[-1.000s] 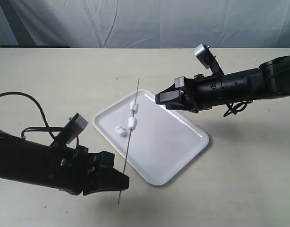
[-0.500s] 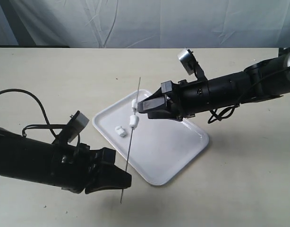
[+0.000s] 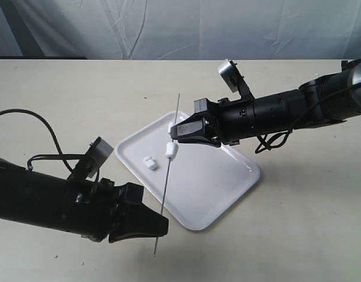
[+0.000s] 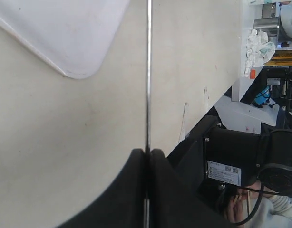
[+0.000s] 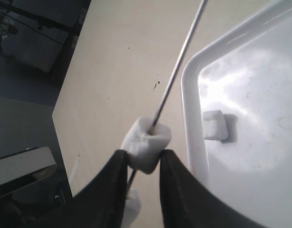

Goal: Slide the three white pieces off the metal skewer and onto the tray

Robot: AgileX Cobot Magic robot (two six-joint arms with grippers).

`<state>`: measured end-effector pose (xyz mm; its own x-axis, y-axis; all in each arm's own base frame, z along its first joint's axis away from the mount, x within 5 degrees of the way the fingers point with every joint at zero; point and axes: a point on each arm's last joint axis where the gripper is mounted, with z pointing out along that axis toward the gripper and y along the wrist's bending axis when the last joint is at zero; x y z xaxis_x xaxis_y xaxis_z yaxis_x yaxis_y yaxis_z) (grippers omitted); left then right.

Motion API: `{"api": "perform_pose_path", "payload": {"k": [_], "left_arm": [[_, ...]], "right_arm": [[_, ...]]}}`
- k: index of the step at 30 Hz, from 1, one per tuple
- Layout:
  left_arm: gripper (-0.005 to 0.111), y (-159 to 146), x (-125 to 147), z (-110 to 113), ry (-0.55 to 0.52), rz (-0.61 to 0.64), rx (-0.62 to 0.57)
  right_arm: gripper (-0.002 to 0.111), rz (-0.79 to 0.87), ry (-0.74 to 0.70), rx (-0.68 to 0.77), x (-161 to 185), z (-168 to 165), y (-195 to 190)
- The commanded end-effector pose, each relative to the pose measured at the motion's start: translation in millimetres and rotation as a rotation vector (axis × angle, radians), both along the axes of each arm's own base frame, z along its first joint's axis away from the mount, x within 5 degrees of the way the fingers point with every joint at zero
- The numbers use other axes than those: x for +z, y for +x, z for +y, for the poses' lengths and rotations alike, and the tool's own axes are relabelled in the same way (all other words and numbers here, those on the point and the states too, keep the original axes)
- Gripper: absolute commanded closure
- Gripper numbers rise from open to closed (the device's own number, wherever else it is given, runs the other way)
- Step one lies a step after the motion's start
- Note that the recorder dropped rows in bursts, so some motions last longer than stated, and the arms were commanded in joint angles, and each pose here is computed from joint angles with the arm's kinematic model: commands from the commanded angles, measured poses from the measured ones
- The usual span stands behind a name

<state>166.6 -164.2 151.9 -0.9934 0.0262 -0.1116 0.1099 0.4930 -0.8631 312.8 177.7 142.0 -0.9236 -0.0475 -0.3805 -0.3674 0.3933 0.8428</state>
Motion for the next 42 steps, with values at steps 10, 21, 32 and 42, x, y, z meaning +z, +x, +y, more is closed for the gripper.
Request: {"api": "perform_pose_path", "payload": {"k": [10,21,32,42], "left_arm": [[0.107,-7.8,-0.5,1.2,-0.023,0.019,-0.026],[0.107,-43.8,-18.2,16.7,-0.011,0.083,-0.088],[0.107,-30.7,-8.6,13.2,0.003,0.029,-0.047],[0.107,-30.2,-8.2,12.9,0.002,0.031,-0.045]], "right_arm": [[0.085,-0.025,-0.020,-0.029,2.1,-0.9,3.4],[0.085,-0.034,-0.071,-0.067,-1.9,-3.3,6.8],[0.085,-0.032,-0.018,0.021,2.3,-0.2,-0.6],[0.070,-0.044,-0.032,0.024,1.2,-0.7,-0.4]]}}
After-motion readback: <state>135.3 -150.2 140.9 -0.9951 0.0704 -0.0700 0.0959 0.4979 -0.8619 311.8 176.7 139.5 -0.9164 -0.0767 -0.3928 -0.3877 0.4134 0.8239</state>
